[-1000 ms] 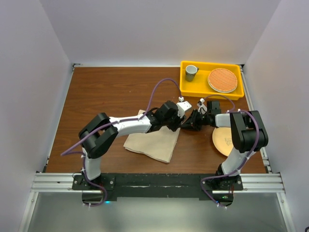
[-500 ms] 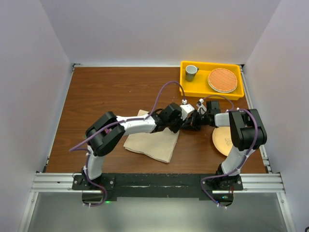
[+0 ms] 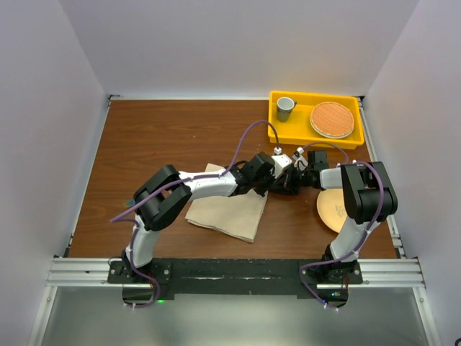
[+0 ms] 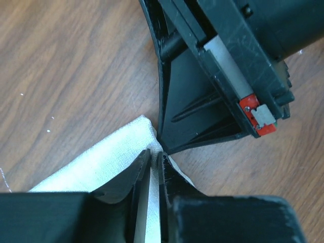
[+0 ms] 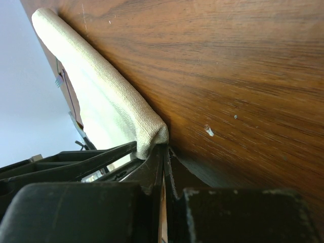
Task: Fold the napkin into a case and place the utensils inside
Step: Smooth out the square-folded napkin at the center of the board.
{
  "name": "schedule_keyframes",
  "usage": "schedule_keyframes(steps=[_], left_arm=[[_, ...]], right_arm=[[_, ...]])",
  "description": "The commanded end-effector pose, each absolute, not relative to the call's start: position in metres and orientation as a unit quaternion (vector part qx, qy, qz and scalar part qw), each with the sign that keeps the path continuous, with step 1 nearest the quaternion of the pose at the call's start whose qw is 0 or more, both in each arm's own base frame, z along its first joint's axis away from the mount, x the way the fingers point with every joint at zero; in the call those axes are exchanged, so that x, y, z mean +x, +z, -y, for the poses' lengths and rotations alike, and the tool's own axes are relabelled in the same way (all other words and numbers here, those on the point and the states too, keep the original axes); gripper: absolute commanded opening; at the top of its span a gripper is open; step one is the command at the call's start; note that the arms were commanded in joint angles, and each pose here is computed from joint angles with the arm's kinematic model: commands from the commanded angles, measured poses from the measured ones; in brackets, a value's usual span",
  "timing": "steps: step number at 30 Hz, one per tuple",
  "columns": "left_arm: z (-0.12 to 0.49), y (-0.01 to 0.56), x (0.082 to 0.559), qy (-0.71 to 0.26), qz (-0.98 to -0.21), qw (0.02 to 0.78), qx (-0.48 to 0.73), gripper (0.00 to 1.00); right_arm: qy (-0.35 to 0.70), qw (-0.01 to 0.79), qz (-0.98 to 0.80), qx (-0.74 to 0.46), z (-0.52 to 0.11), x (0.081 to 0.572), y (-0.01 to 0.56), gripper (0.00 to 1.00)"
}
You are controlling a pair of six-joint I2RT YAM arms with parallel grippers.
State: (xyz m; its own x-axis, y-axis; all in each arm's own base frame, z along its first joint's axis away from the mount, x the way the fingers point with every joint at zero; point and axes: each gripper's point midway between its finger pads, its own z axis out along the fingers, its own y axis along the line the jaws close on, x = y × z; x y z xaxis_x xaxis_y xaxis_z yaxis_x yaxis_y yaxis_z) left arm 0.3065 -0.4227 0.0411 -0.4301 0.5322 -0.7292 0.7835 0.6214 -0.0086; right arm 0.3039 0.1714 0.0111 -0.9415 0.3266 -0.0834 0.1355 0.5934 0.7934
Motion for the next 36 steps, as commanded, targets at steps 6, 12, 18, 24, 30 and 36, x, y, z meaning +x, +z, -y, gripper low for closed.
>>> schedule_keyframes(steps=[6,12,18,24,30,36], left_arm=[[0.436,0.059,0.318,-0.180,-0.814,0.383,0.398,0.13],[0.431,0.051,0.310,-0.180,-0.819,0.365,0.405,0.20],[0.430,0.088,0.311,-0.207,-0.810,0.388,0.388,0.59],[0.411,0.168,0.315,-0.307,-0.781,0.418,0.348,0.76],[0.336,0.197,0.320,-0.390,-0.776,0.395,0.300,0.82],[0.246,0.180,0.334,-0.371,-0.814,0.390,0.217,0.78]], right_arm=[[0.375,0.099,-0.910,0.147,-0.159,0.295,-0.019,0.00],[0.374,0.101,-0.910,0.144,-0.159,0.298,-0.018,0.00],[0.371,0.105,-0.913,0.137,-0.158,0.303,-0.016,0.00],[0.349,0.114,-0.926,0.091,-0.153,0.319,-0.014,0.00],[0.338,0.110,-0.934,0.024,-0.149,0.329,0.010,0.09],[0.309,0.119,-0.943,-0.043,-0.138,0.318,0.050,0.36]])
